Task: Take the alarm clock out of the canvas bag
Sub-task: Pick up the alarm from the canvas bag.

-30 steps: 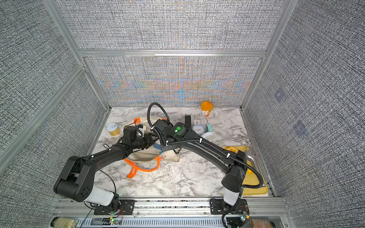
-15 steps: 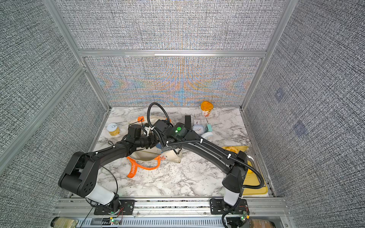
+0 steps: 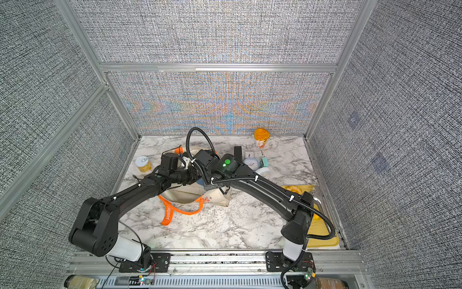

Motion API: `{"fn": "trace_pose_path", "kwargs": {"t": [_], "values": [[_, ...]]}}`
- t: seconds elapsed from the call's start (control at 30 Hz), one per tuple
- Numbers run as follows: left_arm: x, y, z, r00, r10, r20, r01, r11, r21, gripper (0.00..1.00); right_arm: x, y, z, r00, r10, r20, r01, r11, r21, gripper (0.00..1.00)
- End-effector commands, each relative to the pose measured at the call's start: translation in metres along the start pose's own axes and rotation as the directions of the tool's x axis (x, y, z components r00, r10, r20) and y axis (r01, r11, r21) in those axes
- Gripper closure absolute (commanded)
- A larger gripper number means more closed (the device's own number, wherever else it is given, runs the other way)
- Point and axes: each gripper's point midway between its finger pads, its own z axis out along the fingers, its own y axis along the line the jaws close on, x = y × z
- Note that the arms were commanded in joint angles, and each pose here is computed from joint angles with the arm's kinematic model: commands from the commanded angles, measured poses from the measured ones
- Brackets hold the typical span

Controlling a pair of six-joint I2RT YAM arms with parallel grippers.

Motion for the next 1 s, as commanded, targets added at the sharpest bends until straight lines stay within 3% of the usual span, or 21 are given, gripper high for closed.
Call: {"fn": "trace_pose_path", "kwargs": {"t": [0.0, 0.17, 0.33, 0.5, 0.73, 0.97], "values": [[-0.015, -0.018, -0.019, 0.995, 0.085, 0.044, -0.083, 0.996, -0.032, 0.76, -0.008, -0.005, -0.011, 0.999, 0.0, 0.032, 0.0, 1.0, 0.014, 0.76], [-0.05, -0.044, -0.064, 0.969, 0.16, 0.186, -0.136, 0.982, -0.133, 0.76, -0.031, 0.002, -0.041, 0.991, 0.025, 0.128, -0.016, 0.998, -0.065, 0.58], [-0.084, -0.07, -0.134, 0.875, 0.283, 0.391, -0.183, 0.944, -0.275, 0.77, -0.061, 0.014, -0.093, 0.955, 0.072, 0.289, 0.003, 0.968, -0.251, 0.44], [-0.101, -0.107, -0.174, 0.842, 0.364, 0.399, -0.247, 0.916, -0.315, 0.78, -0.078, 0.021, -0.145, 0.905, 0.134, 0.403, 0.054, 0.905, -0.423, 0.37], [-0.115, -0.201, -0.207, 0.786, 0.36, 0.502, -0.373, 0.924, -0.078, 0.78, -0.089, -0.001, -0.184, 0.861, 0.247, 0.445, 0.015, 0.862, -0.507, 0.37], [-0.124, -0.247, -0.199, 0.819, 0.158, 0.551, -0.366, 0.884, 0.289, 0.81, -0.084, -0.008, -0.218, 0.778, 0.362, 0.514, 0.072, 0.761, -0.645, 0.37]]}}
